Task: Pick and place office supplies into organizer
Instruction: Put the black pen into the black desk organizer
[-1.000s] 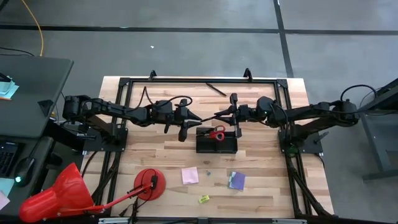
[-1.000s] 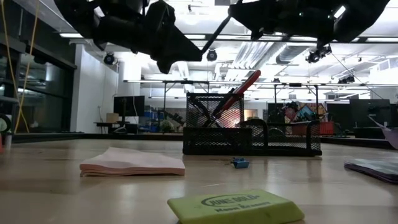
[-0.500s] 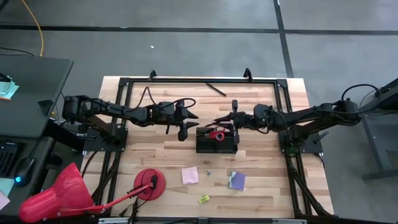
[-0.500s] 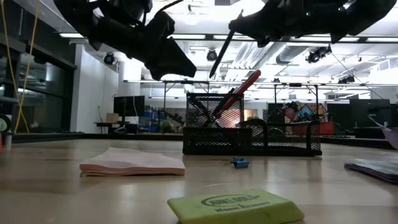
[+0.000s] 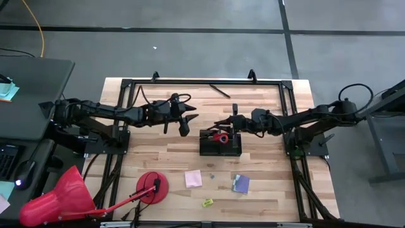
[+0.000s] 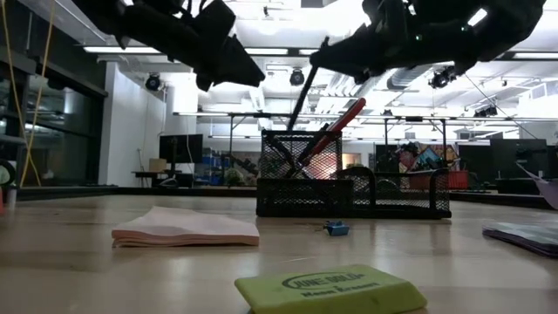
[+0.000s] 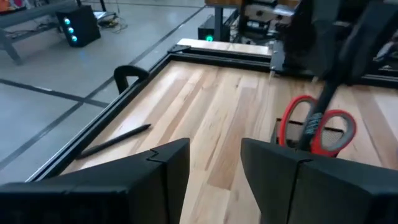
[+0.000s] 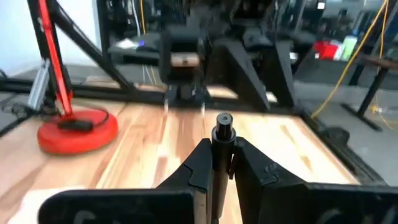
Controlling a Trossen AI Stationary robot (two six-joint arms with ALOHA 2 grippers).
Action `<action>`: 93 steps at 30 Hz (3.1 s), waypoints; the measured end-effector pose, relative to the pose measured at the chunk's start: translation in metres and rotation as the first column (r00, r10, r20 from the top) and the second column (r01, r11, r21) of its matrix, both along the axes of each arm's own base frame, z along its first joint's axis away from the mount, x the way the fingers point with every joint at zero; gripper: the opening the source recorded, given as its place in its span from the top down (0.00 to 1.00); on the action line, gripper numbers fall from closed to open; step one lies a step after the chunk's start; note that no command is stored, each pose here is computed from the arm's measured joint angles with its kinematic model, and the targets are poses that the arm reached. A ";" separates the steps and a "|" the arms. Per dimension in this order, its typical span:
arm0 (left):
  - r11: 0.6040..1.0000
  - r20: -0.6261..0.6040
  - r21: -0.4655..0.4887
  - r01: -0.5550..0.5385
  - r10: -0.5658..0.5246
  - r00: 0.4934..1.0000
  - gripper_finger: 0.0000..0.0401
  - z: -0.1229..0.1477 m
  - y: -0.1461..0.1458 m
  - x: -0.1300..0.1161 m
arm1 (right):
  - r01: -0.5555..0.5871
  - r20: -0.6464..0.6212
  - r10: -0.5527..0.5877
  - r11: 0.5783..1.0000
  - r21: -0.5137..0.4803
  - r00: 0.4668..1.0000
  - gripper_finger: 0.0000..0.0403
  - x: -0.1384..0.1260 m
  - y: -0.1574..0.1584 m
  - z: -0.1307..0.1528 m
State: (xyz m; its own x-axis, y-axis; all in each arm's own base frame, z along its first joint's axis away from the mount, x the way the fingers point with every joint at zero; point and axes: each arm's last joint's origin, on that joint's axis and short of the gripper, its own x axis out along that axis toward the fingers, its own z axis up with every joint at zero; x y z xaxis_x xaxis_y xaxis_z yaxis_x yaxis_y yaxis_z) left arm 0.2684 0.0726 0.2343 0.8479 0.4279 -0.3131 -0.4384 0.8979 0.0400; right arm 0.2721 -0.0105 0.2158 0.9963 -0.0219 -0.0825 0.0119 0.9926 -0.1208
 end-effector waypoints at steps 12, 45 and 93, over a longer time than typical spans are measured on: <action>1.000 -0.056 -0.017 -0.002 0.001 0.998 0.66 -0.005 0.000 -0.002 | -0.054 -0.051 0.058 0.996 0.066 0.997 0.93 0.028 -0.001 -0.019; 0.999 -0.083 -0.046 0.007 -0.011 0.997 0.66 -0.009 -0.001 -0.003 | 0.171 -0.220 -0.184 0.982 -0.073 0.958 0.65 0.001 -0.061 0.040; 0.980 -0.113 -0.173 0.094 -0.114 0.987 0.66 -0.015 -0.006 -0.005 | 0.357 -0.914 0.052 0.911 0.208 0.402 0.60 0.022 -0.289 -0.013</action>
